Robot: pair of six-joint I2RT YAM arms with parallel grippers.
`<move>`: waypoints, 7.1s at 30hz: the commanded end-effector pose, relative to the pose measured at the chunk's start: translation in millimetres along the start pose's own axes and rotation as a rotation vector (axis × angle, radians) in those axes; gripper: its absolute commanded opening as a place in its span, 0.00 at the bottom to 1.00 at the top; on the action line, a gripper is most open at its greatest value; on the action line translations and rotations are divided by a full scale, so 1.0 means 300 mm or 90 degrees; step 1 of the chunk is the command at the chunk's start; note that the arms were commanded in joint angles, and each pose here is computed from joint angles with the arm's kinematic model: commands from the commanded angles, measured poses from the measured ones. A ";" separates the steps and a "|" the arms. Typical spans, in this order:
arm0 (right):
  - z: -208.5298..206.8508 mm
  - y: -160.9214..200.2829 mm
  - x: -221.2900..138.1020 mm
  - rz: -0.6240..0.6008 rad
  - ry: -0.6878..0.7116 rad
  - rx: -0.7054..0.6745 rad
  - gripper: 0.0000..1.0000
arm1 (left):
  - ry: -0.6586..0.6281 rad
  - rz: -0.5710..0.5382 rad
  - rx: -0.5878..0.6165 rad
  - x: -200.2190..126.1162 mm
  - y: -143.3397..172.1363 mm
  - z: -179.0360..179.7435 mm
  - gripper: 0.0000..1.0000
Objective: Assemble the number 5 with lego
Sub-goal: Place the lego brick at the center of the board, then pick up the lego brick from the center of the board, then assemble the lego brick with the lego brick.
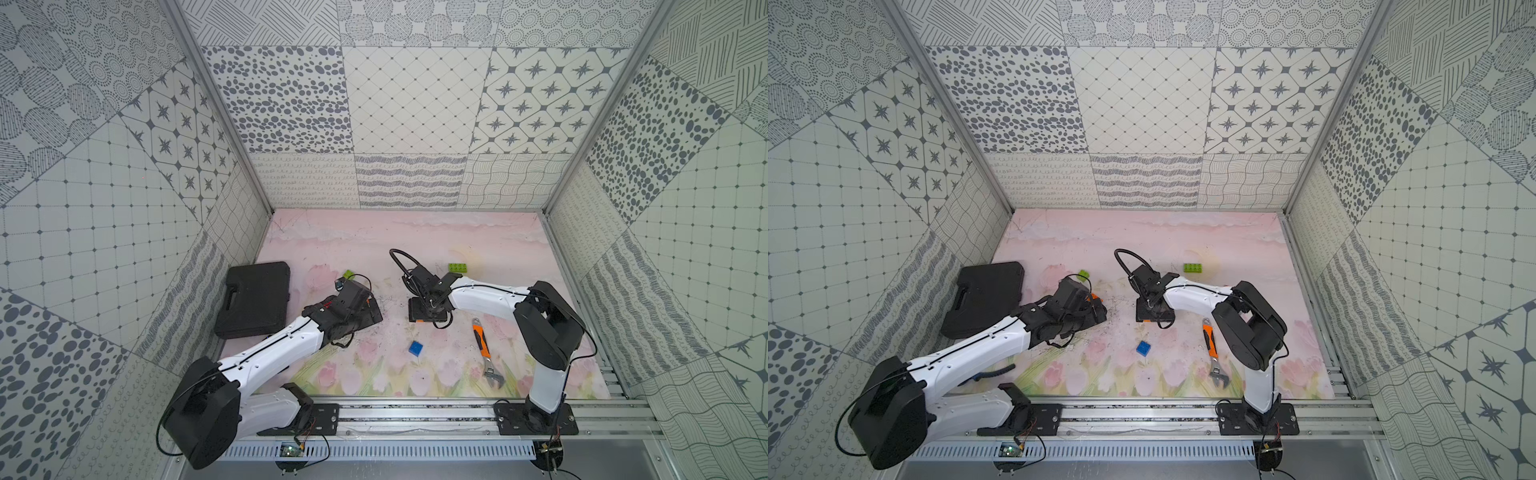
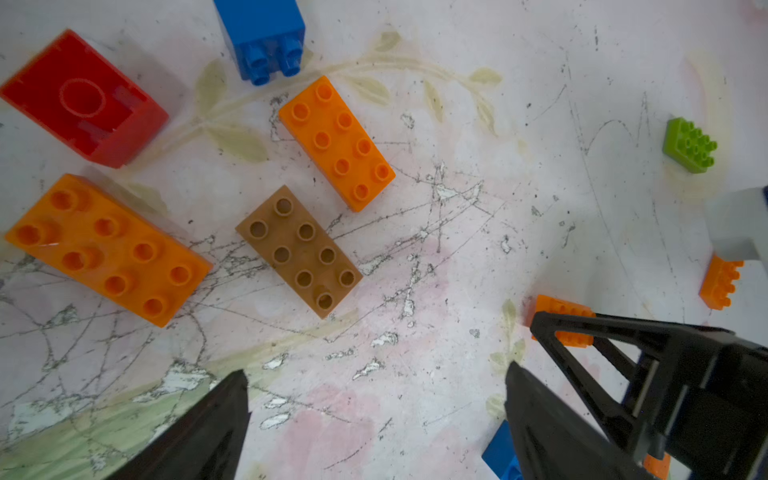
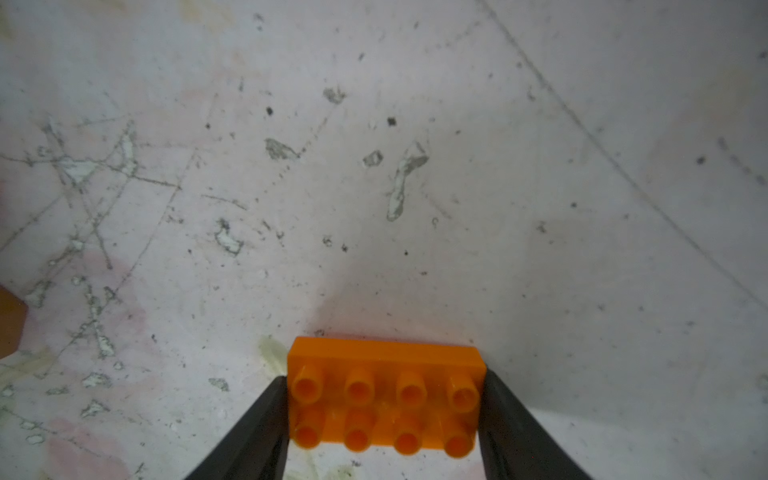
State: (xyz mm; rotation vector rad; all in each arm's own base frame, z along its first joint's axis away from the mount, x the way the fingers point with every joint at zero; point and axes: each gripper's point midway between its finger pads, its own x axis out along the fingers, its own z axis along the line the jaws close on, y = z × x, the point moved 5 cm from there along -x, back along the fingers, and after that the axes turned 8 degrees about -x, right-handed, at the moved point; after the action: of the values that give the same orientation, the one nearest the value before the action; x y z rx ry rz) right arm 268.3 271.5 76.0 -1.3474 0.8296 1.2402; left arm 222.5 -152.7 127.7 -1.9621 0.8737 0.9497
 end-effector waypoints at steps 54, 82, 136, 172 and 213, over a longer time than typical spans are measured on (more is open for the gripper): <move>0.166 0.286 -0.057 0.036 -0.071 -0.427 0.44 | -0.019 -0.095 -0.031 -0.095 0.018 0.165 0.99; 0.150 0.288 -0.035 0.034 -0.052 -0.409 0.40 | -0.026 -0.097 -0.039 -0.090 0.020 0.176 0.99; -0.060 0.046 -0.005 0.016 0.029 0.051 0.29 | 0.187 0.081 0.092 0.097 0.036 -0.170 0.99; -0.184 0.116 0.043 0.142 0.107 0.020 0.29 | 0.197 0.031 0.077 0.031 0.004 -0.170 0.99; -0.125 -0.026 -0.076 0.027 0.053 -0.009 0.40 | 0.201 0.060 0.090 0.036 0.015 -0.209 0.99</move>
State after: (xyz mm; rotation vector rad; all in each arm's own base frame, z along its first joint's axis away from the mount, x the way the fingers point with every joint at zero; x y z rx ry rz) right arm 277.0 234.1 96.2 -1.4037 0.9329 1.2501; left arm 243.9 -206.6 140.7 -2.0078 1.1581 0.6388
